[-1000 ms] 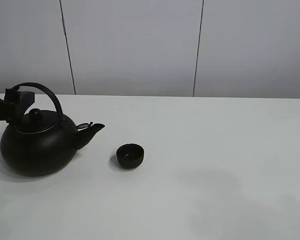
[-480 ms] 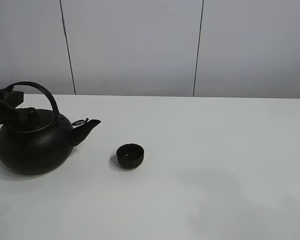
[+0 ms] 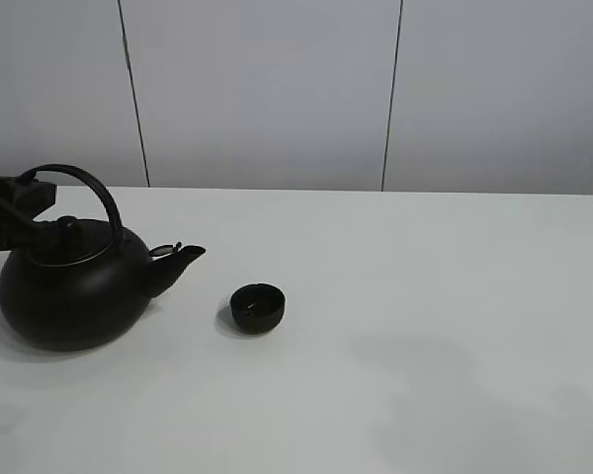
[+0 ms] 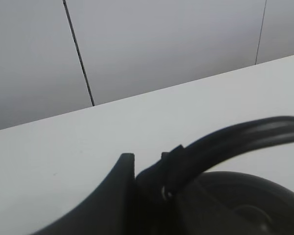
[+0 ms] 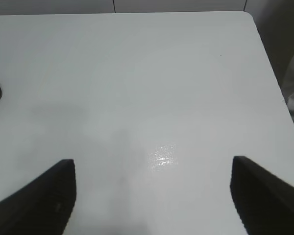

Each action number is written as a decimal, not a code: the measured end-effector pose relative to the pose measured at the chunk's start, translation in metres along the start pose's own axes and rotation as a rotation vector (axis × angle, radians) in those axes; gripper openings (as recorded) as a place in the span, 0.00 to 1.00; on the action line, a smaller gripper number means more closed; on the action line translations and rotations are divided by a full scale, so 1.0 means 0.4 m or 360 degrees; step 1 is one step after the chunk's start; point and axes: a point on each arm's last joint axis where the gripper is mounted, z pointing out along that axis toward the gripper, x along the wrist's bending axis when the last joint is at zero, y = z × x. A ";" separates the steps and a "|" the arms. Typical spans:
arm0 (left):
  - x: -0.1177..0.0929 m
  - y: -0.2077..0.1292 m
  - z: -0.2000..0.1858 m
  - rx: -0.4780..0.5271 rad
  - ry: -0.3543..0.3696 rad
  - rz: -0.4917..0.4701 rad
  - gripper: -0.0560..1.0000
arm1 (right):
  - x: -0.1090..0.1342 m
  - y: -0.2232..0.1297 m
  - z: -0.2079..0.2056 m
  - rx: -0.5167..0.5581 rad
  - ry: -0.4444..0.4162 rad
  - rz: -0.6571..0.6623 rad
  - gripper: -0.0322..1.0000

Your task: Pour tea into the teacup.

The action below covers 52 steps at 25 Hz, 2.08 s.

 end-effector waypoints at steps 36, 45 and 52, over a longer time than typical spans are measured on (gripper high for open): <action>-0.049 0.155 0.106 0.0051 -0.0209 0.0281 0.16 | 0.000 0.000 0.000 0.0002 0.0000 0.0000 0.60; -0.058 0.158 0.113 0.0095 -0.0228 0.0305 0.15 | 0.000 0.000 0.000 0.0002 0.0000 0.0000 0.60; -0.059 0.156 0.113 0.0101 -0.0233 0.0382 0.15 | 0.000 0.000 0.000 -0.0001 0.0000 0.0000 0.60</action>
